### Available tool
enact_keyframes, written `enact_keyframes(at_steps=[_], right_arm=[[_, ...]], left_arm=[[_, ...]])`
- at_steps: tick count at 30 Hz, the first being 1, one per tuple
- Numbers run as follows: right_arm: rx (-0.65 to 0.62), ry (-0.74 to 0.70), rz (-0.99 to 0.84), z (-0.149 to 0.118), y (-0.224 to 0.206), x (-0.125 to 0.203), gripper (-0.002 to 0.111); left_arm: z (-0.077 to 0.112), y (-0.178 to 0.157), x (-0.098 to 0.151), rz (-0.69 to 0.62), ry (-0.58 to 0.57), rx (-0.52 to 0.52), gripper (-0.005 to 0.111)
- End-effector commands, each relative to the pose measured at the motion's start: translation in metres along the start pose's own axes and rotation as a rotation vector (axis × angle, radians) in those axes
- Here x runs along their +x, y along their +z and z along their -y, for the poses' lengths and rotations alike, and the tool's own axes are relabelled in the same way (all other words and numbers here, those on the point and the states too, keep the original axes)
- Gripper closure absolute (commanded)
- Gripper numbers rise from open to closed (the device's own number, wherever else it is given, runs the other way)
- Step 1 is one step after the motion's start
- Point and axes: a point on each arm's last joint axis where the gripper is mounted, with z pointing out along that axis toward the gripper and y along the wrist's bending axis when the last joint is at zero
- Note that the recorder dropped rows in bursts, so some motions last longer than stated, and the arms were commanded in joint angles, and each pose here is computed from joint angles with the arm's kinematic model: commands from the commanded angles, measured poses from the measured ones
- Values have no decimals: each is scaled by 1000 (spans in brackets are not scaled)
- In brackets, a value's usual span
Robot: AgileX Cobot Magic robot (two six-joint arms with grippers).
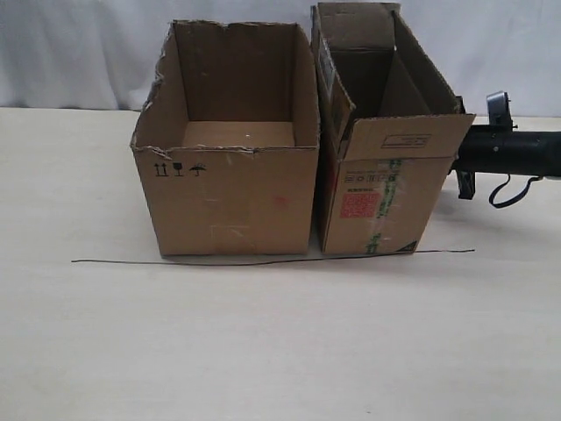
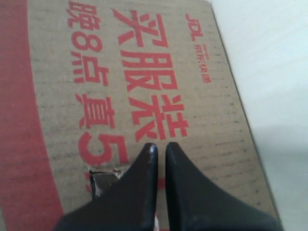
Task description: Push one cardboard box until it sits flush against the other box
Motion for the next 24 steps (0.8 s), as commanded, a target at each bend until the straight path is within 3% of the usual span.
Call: enact_keyframes(at_steps=[1, 17, 24], right_arm=[[1, -20, -2, -5, 9, 3, 103], [24, -37, 28, -3, 7, 0, 103], [53, -101, 164, -12, -40, -27, 103]], left_arm=[[0, 0, 0, 9, -4, 10, 107], [0, 0, 0, 9, -6, 9, 107], [0, 0, 0, 9, -6, 9, 107]])
